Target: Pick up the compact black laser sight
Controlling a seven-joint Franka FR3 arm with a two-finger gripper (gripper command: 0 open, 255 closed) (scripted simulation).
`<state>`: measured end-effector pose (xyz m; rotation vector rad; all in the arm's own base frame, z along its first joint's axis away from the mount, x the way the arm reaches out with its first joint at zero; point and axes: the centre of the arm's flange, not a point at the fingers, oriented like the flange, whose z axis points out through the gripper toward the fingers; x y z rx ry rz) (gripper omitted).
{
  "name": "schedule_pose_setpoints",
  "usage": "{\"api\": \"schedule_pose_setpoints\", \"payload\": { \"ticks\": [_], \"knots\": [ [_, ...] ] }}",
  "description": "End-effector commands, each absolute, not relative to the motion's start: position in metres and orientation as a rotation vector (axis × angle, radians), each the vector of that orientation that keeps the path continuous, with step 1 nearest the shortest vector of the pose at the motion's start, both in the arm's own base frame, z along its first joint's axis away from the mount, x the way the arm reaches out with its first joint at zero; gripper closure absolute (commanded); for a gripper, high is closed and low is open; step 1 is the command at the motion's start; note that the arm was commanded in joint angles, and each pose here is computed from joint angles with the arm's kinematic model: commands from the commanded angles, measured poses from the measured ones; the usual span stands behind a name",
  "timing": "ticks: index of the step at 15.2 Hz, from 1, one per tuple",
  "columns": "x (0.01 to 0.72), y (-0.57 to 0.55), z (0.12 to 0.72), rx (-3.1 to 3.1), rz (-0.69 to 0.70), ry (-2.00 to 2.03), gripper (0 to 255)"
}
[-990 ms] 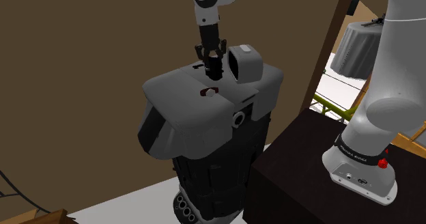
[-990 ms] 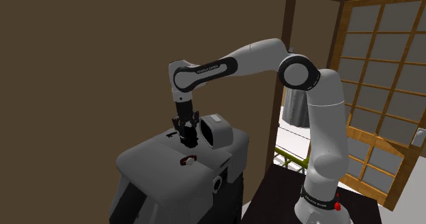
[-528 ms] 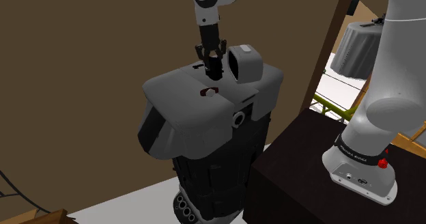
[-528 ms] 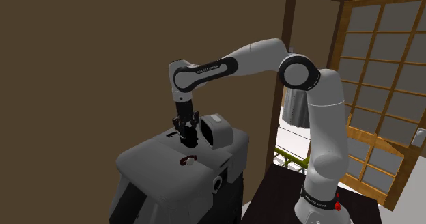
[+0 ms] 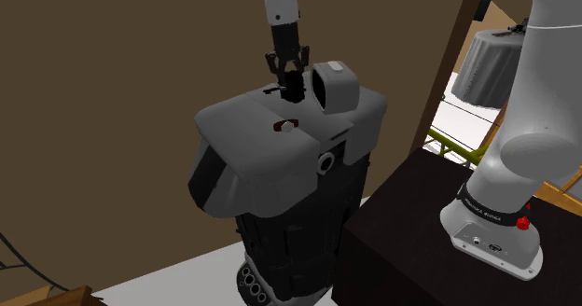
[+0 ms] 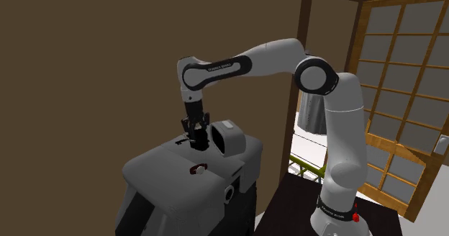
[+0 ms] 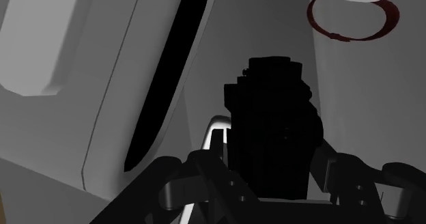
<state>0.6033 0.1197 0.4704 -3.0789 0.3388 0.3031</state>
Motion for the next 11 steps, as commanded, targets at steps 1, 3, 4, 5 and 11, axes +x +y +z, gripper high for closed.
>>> {"api": "schedule_pose_setpoints", "payload": {
  "ticks": [1, 3, 4, 5, 11],
  "knots": [
    [0.604, 0.120, 0.481, -3.079, 0.303, 0.339, 255],
    [0.604, 0.120, 0.492, -3.079, 0.303, 0.339, 255],
    [0.604, 0.120, 0.497, -3.079, 0.303, 0.339, 255],
    [0.604, 0.120, 0.503, -3.079, 0.303, 0.339, 255],
    [0.604, 0.120, 0.524, -3.079, 0.303, 0.339, 255]
  ]
}}
